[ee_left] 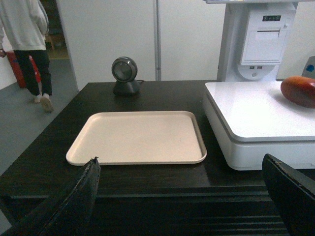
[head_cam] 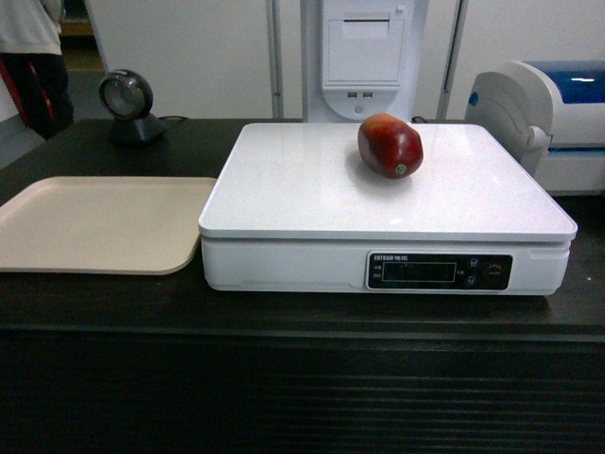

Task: Place dark red mango on scale at checkout

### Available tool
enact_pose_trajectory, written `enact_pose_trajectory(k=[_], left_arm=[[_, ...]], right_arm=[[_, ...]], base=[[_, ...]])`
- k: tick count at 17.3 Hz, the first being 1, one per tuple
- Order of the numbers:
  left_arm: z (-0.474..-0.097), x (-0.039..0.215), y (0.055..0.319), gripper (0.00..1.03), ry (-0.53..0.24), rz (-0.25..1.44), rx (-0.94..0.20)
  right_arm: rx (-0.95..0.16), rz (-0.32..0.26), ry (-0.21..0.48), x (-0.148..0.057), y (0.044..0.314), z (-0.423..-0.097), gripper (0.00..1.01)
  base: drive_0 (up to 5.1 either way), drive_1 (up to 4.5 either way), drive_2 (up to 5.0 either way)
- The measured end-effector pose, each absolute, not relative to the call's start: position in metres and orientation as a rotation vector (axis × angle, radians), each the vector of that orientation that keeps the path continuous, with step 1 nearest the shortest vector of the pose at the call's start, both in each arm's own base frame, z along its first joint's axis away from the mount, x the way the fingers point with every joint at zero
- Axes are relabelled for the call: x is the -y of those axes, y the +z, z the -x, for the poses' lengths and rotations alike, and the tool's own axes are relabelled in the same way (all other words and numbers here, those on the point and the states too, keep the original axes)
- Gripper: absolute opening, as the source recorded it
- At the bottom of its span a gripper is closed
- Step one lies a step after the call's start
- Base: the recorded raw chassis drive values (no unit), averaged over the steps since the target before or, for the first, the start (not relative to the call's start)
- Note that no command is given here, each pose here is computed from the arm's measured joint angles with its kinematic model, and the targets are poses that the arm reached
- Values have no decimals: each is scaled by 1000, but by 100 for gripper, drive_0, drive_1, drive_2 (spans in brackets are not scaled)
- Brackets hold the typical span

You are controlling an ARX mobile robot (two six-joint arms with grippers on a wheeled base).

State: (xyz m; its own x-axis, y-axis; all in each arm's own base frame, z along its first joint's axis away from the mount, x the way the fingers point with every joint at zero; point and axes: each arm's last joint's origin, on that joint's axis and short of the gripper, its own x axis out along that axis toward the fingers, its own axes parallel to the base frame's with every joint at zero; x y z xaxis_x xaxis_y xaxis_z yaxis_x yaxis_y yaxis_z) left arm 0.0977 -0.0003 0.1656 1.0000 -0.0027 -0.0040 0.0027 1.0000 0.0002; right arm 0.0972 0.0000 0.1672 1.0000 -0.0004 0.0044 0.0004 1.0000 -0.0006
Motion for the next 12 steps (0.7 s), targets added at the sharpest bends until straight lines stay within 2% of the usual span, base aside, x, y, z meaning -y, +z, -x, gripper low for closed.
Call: enact_pose_trajectory(k=[12], left_arm=[[-98,0,166,98,-3,-1,-4]], right_arm=[[4,1,0,0,167,-97,98]], base=[[0,0,0]])
